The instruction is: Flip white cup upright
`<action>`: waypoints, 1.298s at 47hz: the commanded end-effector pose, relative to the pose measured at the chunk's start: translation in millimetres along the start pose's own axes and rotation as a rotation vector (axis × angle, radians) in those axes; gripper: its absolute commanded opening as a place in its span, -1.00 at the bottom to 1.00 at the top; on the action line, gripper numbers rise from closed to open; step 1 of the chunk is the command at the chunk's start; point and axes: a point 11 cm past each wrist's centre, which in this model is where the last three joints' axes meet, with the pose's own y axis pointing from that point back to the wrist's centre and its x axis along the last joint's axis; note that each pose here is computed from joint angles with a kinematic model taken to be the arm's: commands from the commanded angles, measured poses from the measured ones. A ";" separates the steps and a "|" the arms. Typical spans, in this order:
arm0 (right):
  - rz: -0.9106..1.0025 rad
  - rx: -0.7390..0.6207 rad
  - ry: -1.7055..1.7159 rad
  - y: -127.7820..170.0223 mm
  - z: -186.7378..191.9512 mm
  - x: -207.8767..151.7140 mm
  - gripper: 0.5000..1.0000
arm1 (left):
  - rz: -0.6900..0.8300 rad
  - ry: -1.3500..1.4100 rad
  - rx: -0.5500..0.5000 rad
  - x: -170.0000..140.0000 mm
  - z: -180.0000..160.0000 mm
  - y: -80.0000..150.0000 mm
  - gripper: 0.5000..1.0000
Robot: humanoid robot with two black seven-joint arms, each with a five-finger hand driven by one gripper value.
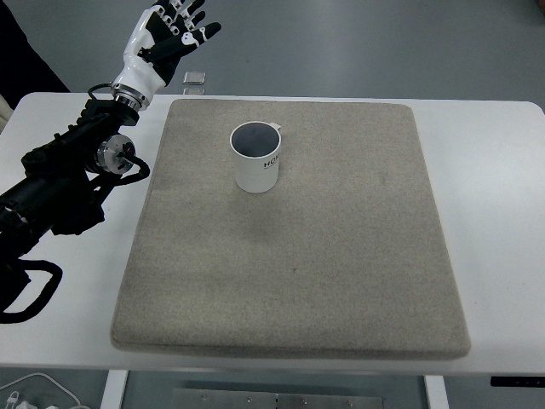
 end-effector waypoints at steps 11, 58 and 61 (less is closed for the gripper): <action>0.001 0.000 0.003 0.0 0.1 0.1 0.72 | 0.144 0.044 0.192 17.4 -21.0 3.6 1.00; -0.001 -0.002 0.002 -0.2 1.0 -0.2 0.72 | 0.217 0.477 0.243 27.1 -32.4 8.3 1.00; -0.003 -0.002 0.001 -0.2 1.0 -0.4 0.72 | 0.220 0.473 0.239 28.2 -32.0 8.6 1.00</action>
